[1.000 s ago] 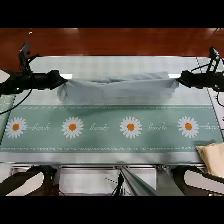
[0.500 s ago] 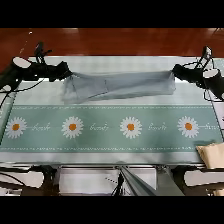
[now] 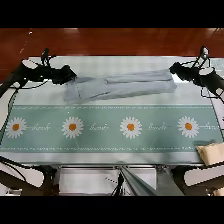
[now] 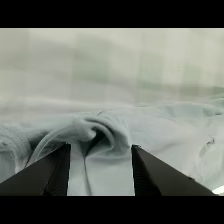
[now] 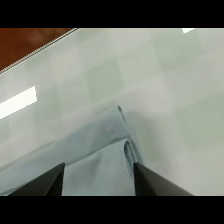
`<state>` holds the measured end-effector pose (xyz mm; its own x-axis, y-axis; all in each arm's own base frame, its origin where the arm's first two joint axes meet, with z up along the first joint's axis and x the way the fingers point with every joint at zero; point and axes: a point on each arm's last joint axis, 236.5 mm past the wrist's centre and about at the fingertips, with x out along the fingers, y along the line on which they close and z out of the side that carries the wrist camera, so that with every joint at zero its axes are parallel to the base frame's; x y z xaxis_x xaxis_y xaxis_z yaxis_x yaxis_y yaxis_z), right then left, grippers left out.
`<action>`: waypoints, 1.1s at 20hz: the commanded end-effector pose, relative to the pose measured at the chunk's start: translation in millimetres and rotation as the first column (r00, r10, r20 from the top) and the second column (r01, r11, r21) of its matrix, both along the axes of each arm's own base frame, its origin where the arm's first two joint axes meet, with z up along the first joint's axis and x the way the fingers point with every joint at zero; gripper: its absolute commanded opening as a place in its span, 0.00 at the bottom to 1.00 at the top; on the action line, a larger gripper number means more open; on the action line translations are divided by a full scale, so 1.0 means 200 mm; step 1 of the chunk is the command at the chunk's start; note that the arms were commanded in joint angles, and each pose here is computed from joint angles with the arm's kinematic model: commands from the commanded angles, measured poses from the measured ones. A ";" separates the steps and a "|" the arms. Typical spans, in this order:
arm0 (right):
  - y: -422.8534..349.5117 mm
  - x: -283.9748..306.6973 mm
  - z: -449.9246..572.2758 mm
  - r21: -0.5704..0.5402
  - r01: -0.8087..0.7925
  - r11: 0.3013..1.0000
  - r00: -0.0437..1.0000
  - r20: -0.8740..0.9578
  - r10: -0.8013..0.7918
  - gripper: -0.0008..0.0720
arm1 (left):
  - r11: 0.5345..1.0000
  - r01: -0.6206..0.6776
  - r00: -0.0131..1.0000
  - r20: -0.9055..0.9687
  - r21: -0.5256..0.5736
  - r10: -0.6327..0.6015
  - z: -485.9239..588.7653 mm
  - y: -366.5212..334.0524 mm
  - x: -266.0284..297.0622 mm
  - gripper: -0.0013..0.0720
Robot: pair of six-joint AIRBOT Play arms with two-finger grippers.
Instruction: Fold the shirts.
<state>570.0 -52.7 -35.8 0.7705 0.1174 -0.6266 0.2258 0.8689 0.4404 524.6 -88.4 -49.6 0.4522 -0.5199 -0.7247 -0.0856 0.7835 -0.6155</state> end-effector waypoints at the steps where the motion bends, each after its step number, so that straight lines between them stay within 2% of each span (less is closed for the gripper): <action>1: -0.14 -0.02 0.09 -0.124 -0.014 0.992 1.000 0.024 0.017 0.69 | 0.998 0.052 0.998 -0.024 -0.036 -0.053 0.10 0.01 -0.05 0.66; 3: -0.27 -0.05 0.13 -0.146 0.028 0.989 0.999 0.019 -0.025 0.69 | 0.996 0.077 0.997 -0.015 -0.045 -0.078 0.19 0.03 -0.09 0.66; 7: -0.37 -0.18 -0.03 0.090 0.172 0.981 0.979 -0.127 -0.160 0.69 | 0.991 0.128 0.990 0.058 -0.024 -0.127 0.39 -0.01 -0.13 0.66; 10: -0.25 -0.26 -0.21 0.271 0.165 0.948 0.964 -0.250 -0.097 0.69 | 0.983 0.181 0.979 0.100 -0.012 -0.179 0.51 -0.10 -0.18 0.66; 12: -0.14 -0.25 -0.27 0.345 0.131 0.929 0.965 -0.259 -0.040 0.69 | 0.974 0.228 0.964 0.135 0.006 -0.227 0.58 -0.16 -0.21 0.66; 14: -0.03 -0.19 -0.29 0.390 0.116 0.914 0.972 -0.236 -0.023 0.69 | 0.964 0.266 0.951 0.156 0.013 -0.265 0.65 -0.24 -0.25 0.66; 18: 0.15 -0.10 -0.33 0.406 0.116 0.906 0.978 -0.208 -0.032 0.69 | 0.943 0.332 0.924 0.191 0.024 -0.331 0.74 -0.40 -0.32 0.66; 19: 0.20 -0.09 -0.34 0.409 0.114 0.905 0.978 -0.209 -0.028 0.64 | 0.938 0.345 0.919 0.196 0.026 -0.343 0.75 -0.43 -0.34 0.66; 20: 0.23 -0.08 -0.35 0.408 0.109 0.907 0.978 -0.207 -0.025 0.52 | 0.934 0.355 0.914 0.198 0.026 -0.353 0.75 -0.46 -0.35 0.66; 21: 0.26 -0.07 -0.35 0.395 0.101 0.913 0.980 -0.199 -0.022 0.24 | 0.932 0.363 0.912 0.197 0.026 -0.361 0.75 -0.47 -0.36 0.66; 22: 0.27 -0.05 -0.34 0.385 0.085 0.919 0.982 -0.186 -0.013 0.06 | 0.930 0.367 0.910 0.197 0.026 -0.365 0.75 -0.48 -0.36 0.66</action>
